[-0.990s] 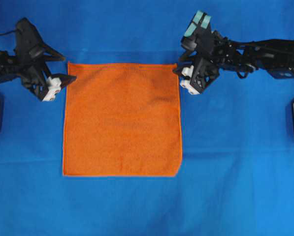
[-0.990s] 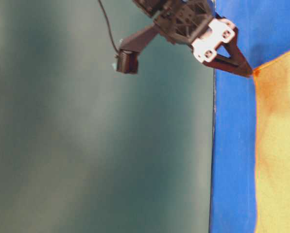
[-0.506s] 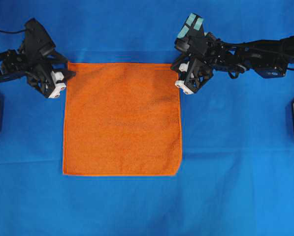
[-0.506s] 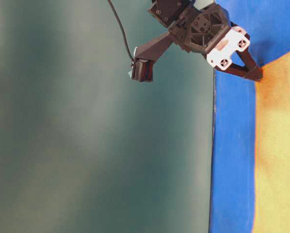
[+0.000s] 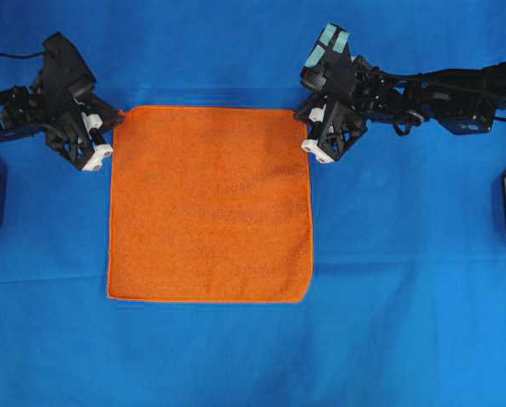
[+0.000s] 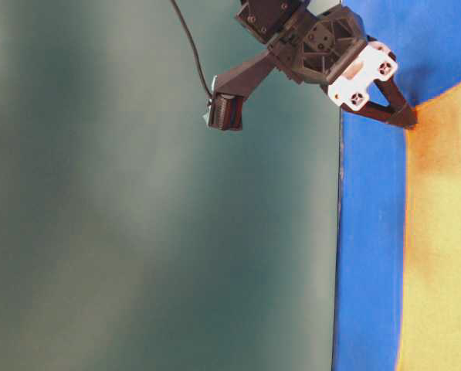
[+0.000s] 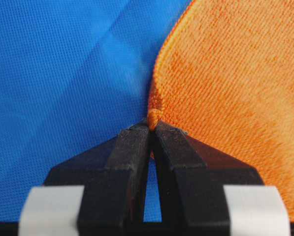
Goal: Fold the orange towel.
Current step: 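Pull the top corners toward the bottom edge, folding the towel in half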
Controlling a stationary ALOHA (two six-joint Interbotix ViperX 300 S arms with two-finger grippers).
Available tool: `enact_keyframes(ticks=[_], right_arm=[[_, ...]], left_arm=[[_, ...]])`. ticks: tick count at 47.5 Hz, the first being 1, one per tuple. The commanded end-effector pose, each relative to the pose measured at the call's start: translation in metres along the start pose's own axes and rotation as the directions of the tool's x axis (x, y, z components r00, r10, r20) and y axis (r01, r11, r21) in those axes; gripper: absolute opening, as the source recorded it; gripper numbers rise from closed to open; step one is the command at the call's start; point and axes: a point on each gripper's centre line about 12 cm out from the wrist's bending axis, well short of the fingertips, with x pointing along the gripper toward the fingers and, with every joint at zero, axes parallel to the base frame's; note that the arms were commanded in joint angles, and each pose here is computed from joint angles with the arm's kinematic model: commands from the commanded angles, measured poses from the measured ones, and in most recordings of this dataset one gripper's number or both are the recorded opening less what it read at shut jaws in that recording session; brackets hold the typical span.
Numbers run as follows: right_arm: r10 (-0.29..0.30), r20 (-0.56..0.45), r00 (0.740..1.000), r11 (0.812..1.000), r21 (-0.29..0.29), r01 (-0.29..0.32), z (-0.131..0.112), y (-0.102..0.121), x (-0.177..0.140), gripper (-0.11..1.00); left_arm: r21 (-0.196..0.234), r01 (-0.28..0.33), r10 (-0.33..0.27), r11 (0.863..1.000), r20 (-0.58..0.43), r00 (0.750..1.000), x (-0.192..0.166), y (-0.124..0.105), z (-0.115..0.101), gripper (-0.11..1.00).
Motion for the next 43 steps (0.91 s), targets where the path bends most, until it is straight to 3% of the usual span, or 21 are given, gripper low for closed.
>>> enact_keyframes(ticks=[1, 8, 22, 30, 36, 43], right_arm=[[0.006, 0.069, 0.998, 1.0, -0.003, -0.006, 0.02, 0.001, -0.016, 0.01], [0.012, 0.087, 0.996, 1.0, -0.006, -0.011, 0.027, 0.004, -0.026, 0.01], [0.026, 0.088, 0.996, 1.0, -0.015, -0.024, 0.026, 0.011, -0.028, 0.01], [0.059, 0.081, 0.995, 0.998, -0.03, -0.056, 0.023, 0.027, -0.035, 0.01], [0.107, 0.077, 0.991, 0.993, -0.06, -0.102, 0.018, 0.049, -0.047, 0.01], [0.176, 0.07, 0.982, 0.982, -0.088, -0.169, 0.011, 0.079, -0.061, 0.01]], left_arm=[[0.011, 0.017, -0.017, 1.0, 0.054, 0.998, -0.009, -0.005, 0.017, 0.01], [0.023, 0.033, -0.035, 0.999, 0.081, 0.996, -0.023, -0.011, 0.028, 0.01], [0.024, 0.052, -0.054, 0.998, 0.061, 0.997, -0.035, -0.016, 0.023, 0.01], [0.068, 0.116, -0.119, 0.991, 0.051, 0.992, -0.037, -0.037, 0.02, 0.01], [0.095, 0.191, -0.194, 0.977, 0.018, 0.981, -0.041, -0.061, 0.01, 0.01], [0.09, 0.263, -0.259, 0.961, -0.049, 0.965, -0.048, -0.083, -0.005, 0.01]])
